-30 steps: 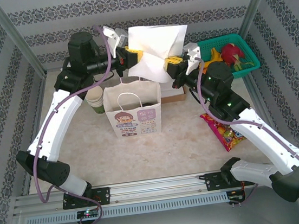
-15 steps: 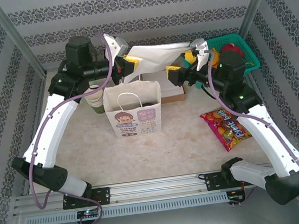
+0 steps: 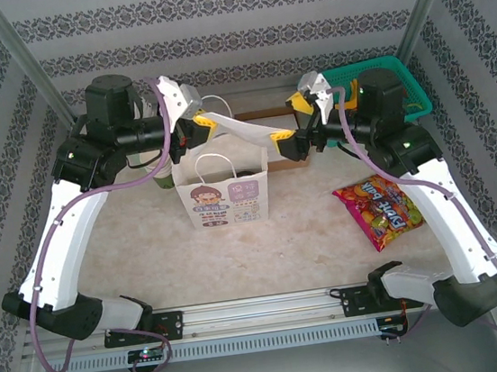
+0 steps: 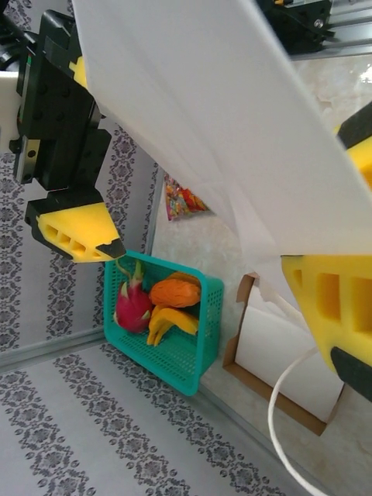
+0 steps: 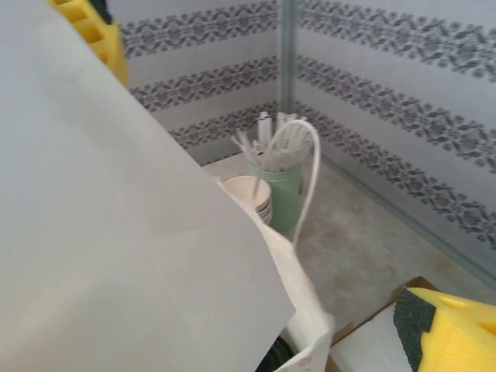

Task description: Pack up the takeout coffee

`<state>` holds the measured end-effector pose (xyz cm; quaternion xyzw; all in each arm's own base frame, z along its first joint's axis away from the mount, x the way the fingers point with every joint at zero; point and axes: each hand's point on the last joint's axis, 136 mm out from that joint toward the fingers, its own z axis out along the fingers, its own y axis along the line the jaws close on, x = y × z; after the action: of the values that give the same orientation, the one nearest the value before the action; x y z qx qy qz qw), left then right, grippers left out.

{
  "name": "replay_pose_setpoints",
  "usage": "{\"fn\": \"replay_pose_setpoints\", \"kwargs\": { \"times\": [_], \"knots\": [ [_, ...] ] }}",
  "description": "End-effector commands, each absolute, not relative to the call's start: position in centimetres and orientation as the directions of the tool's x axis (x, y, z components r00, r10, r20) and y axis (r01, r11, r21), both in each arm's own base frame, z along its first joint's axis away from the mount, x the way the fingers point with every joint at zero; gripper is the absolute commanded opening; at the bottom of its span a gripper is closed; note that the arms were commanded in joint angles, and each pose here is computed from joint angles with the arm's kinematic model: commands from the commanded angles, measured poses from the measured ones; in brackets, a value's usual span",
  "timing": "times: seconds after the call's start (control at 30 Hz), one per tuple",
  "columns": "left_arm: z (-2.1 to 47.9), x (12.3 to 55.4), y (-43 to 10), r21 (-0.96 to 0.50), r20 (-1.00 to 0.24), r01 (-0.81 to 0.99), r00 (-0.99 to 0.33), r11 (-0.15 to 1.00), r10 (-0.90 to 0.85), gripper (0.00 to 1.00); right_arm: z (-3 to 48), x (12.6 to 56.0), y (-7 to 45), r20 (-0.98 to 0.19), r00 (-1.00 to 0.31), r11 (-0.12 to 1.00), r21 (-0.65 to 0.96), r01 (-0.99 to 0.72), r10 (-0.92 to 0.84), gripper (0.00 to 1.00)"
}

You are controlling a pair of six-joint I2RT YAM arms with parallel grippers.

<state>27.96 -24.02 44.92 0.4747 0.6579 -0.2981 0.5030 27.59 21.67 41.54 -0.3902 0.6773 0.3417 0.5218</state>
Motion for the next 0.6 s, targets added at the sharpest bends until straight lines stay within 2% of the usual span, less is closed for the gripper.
{"fn": "replay_pose_setpoints", "kwargs": {
  "times": [0.0, 0.13, 0.23, 0.37, 0.57],
  "knots": [
    [45.1, 26.8, -23.9, 0.096, -0.938, 0.931, -0.034, 0.353, 0.345, 0.00, 42.5, 25.2, 22.9, -0.978, -0.090, 0.335, 0.022, -0.942, -0.189, 0.96],
    [44.7, 27.2, -23.8, 0.076, -0.933, 0.924, -0.066, 0.374, 0.353, 0.01, 42.4, 25.1, 23.6, -0.974, -0.080, 0.309, 0.011, -0.951, -0.212, 0.89],
    [44.4, 27.6, -23.5, 0.063, -0.927, 0.915, -0.093, 0.398, 0.362, 0.01, 42.4, 24.8, 24.3, -0.970, -0.054, 0.287, -0.016, -0.958, -0.237, 0.80],
    [44.0, 27.5, -23.4, 0.051, -0.921, 0.915, -0.112, 0.401, 0.372, 0.01, 42.9, 24.5, 24.9, -0.969, -0.007, 0.265, -0.060, -0.962, -0.247, 0.58],
    [44.2, 27.1, -23.4, 0.053, -0.923, 0.920, -0.103, 0.388, 0.371, 0.01, 43.4, 23.6, 25.9, -0.958, 0.041, 0.198, -0.101, -0.975, -0.285, 0.35]
  ]
}}
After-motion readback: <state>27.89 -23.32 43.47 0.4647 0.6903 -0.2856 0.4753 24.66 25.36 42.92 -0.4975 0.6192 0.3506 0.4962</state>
